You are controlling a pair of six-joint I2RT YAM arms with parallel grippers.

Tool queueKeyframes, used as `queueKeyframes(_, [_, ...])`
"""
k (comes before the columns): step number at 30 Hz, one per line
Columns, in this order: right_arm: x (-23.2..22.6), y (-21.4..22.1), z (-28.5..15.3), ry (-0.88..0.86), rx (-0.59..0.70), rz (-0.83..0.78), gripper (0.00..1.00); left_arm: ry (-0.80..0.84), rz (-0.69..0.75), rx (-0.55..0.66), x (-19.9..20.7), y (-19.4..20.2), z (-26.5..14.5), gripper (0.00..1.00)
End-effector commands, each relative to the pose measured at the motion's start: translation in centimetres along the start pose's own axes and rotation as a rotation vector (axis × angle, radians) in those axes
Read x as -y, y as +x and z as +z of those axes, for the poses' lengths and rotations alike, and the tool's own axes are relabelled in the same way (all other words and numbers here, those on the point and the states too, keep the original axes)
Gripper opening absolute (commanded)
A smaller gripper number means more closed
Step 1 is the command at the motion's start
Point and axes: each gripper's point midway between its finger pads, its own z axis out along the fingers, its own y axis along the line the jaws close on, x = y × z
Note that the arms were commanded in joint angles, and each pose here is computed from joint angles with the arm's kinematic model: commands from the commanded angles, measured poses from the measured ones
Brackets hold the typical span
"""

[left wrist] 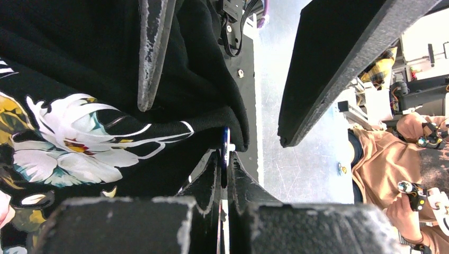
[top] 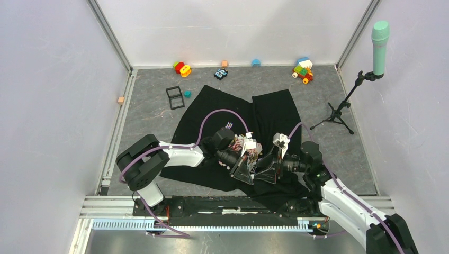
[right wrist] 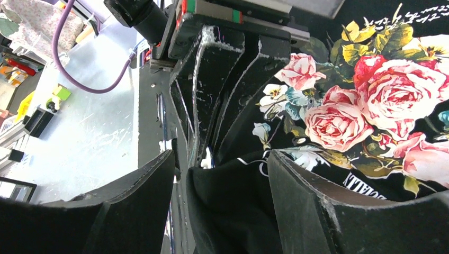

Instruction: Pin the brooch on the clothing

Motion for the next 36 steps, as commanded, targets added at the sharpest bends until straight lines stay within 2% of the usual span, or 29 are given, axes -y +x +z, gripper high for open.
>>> queueKeyframes(1, [-0.3, 0.3, -0.3, -0.018, 0.012, 0.001, 0.70, 0.035, 0.090, 0.023, 1.2, -1.1, -0.5, 0.02])
queueKeyframes(6, [-0.2, 1.4, -0.3, -0.022, -0.008, 0.035, 0.68, 0.038, 0.088, 0.026, 1.3, -1.2, -0.6, 0.02])
queueKeyframes(12, [-1.2, 1.8, -0.3, -0.082, -0.001, 0.066, 0.62, 0.045, 0.089, 0.031, 1.5, -1.3, -0.6, 0.02])
queueKeyframes(24, [-0.7, 2.4, -0.1, -0.069, -0.017, 0.094, 0.49, 0.045, 0.086, 0.034, 1.6, -1.6, -0.5, 0.02])
queueKeyframes(36, [-0.8, 2.6, 0.8, -0.083, -0.038, 0.097, 0.44, 0.044, 0.079, 0.030, 1.4, -1.5, -0.4, 0.02])
